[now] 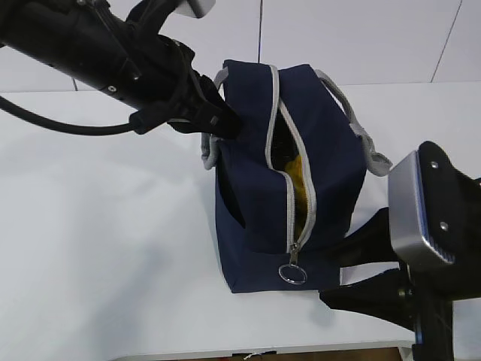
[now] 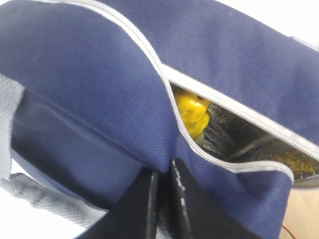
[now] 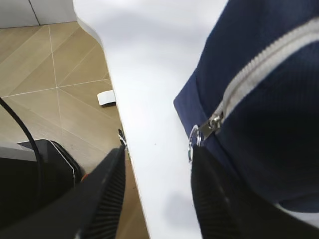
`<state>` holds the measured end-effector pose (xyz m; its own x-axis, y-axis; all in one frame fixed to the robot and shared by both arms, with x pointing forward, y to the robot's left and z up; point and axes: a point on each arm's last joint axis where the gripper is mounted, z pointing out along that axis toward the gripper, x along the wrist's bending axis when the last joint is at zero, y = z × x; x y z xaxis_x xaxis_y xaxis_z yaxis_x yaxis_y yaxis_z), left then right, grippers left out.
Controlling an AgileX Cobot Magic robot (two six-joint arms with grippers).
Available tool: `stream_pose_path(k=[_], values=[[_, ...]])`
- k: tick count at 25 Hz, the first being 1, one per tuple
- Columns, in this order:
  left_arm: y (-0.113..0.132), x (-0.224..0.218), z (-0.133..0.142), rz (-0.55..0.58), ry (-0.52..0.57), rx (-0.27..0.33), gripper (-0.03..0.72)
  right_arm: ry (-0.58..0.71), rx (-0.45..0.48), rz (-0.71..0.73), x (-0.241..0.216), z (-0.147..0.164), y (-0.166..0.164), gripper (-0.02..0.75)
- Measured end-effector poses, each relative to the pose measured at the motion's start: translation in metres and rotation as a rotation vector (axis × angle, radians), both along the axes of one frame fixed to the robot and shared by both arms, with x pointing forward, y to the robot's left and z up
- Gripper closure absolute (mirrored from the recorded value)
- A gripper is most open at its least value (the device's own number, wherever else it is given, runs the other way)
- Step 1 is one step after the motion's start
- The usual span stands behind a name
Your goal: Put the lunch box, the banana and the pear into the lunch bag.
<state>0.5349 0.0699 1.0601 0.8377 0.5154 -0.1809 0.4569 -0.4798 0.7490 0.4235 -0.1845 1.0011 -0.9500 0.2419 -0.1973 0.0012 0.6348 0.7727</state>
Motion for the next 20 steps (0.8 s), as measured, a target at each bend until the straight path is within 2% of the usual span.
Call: stream_pose_path(k=[10, 20], values=[[0.000, 0.000, 0.000, -0.002, 0.002, 0.001, 0.692, 0.061, -0.019, -0.039, 0.011, -0.016, 0.001, 0.367], [0.000, -0.001, 0.000, -0.010, 0.010, 0.003, 0.692, 0.185, -0.024, -0.086, 0.022, -0.043, 0.005, 0.367]])
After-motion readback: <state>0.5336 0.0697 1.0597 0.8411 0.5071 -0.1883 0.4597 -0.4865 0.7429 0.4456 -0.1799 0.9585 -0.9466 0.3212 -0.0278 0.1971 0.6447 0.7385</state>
